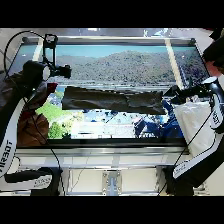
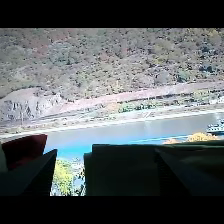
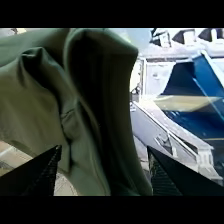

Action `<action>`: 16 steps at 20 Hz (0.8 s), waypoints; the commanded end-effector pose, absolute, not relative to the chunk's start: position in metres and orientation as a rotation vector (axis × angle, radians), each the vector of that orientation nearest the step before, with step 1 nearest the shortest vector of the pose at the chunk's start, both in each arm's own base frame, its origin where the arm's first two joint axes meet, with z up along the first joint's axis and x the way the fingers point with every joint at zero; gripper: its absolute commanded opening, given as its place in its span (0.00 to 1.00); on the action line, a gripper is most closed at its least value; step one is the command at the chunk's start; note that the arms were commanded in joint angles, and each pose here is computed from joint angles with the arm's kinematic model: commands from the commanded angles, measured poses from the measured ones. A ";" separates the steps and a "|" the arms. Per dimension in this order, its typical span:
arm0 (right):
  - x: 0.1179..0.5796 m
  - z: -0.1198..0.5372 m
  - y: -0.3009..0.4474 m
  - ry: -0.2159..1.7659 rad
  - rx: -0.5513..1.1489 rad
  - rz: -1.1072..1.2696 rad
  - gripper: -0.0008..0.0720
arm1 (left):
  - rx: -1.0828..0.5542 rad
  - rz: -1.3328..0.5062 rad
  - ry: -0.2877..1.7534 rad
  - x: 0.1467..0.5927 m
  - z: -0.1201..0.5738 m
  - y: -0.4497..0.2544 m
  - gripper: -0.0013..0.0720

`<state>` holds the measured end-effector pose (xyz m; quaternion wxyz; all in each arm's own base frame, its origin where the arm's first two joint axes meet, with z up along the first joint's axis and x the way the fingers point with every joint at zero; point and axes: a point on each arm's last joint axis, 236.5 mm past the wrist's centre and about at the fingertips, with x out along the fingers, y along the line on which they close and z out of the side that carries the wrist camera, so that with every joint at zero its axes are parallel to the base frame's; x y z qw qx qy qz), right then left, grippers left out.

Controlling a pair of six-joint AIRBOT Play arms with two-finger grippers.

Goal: Fold the shirts.

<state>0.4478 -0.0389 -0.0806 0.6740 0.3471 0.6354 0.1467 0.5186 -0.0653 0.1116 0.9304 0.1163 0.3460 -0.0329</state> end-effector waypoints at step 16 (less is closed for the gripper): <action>0.443 0.019 0.095 1.346 0.684 0.741 0.03 | 0.033 -0.420 0.974 0.485 -0.008 -0.222 0.03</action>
